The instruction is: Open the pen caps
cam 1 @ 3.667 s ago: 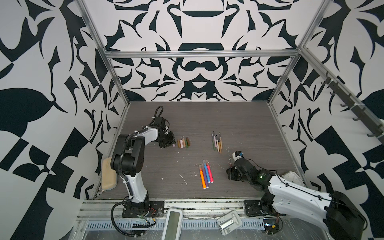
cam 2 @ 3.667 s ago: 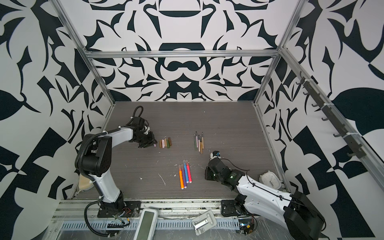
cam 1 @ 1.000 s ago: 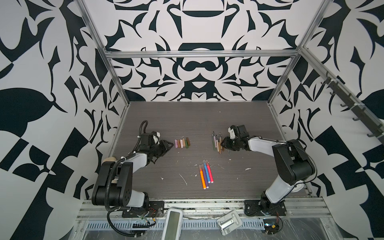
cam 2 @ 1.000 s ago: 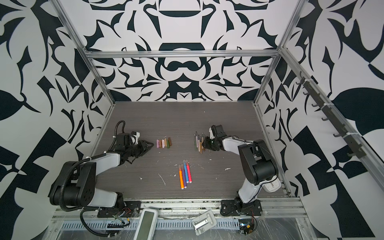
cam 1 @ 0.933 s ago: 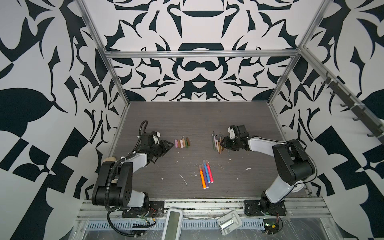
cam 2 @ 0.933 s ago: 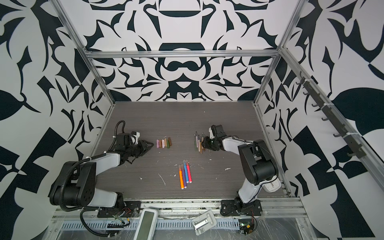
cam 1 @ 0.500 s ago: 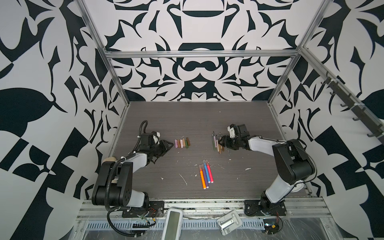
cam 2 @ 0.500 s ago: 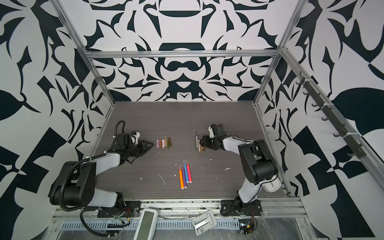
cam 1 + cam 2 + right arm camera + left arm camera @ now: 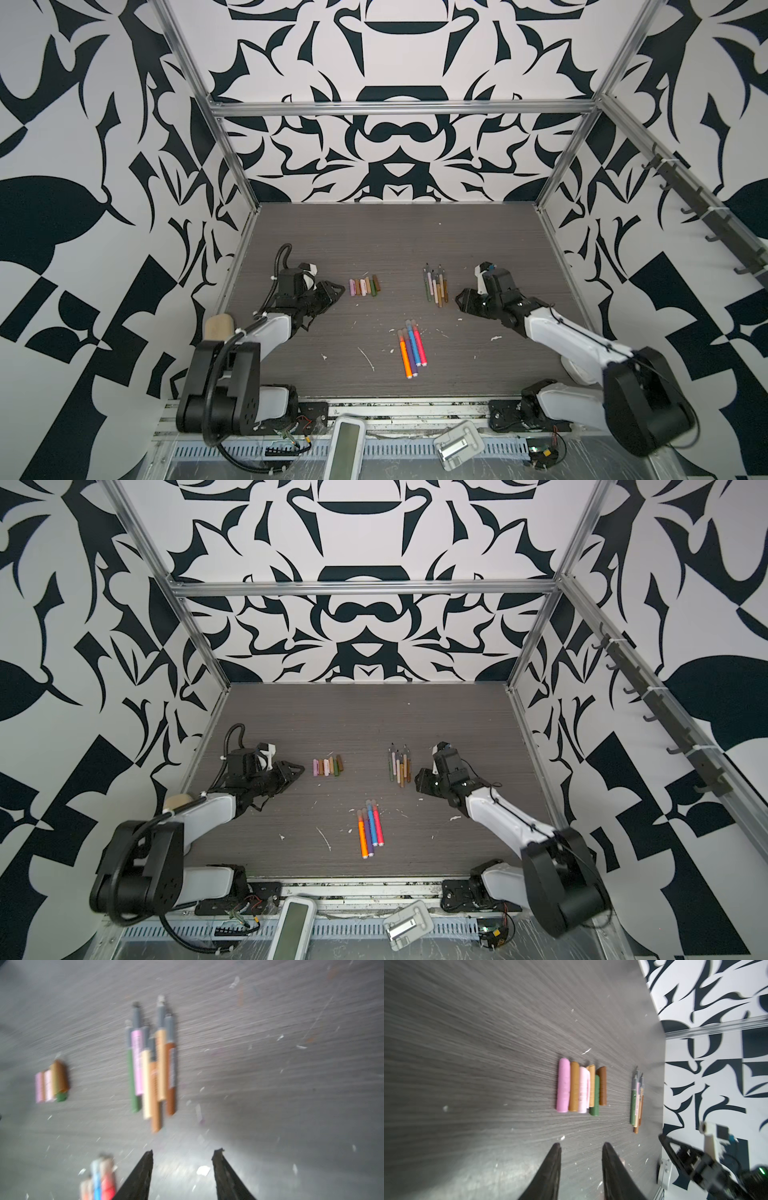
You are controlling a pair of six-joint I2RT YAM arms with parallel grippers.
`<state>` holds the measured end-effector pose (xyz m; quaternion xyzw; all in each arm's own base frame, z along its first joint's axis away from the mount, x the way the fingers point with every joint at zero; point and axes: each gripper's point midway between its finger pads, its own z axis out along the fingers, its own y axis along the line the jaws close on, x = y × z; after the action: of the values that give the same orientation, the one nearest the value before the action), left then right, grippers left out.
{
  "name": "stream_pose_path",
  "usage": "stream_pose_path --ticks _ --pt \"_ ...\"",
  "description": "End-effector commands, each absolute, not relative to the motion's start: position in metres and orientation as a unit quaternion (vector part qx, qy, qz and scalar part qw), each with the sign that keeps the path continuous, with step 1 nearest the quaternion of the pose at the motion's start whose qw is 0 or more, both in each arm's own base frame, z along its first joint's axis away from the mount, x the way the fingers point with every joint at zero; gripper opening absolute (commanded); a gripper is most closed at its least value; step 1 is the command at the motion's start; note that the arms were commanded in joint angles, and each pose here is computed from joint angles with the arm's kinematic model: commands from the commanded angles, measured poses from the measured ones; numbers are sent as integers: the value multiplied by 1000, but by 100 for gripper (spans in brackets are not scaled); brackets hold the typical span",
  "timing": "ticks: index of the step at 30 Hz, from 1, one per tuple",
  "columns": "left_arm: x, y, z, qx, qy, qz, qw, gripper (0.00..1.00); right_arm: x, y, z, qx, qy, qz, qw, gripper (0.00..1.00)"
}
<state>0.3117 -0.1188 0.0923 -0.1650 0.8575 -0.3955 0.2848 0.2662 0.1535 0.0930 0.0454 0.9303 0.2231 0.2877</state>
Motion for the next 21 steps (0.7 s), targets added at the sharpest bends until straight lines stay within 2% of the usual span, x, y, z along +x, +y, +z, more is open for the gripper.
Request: stream_pose_path --ticks 1,5,8,12,16,21 --pt "305 -111 104 -167 850 -381 322 36 215 158 82 45 943 205 260 48" --pt "287 -119 121 -142 848 -364 359 38 168 192 66 21 940 247 234 42" --pt "270 -130 137 -115 844 -351 390 40 150 214 61 -22 945 238 226 42" --pt "253 -129 152 -111 829 -339 430 47 144 234 45 -71 961 180 199 42" --pt "243 -124 157 -125 824 -347 430 54 144 247 31 -90 972 131 170 40" --pt "237 -120 168 -126 820 -347 437 63 146 248 34 -79 970 123 193 36"
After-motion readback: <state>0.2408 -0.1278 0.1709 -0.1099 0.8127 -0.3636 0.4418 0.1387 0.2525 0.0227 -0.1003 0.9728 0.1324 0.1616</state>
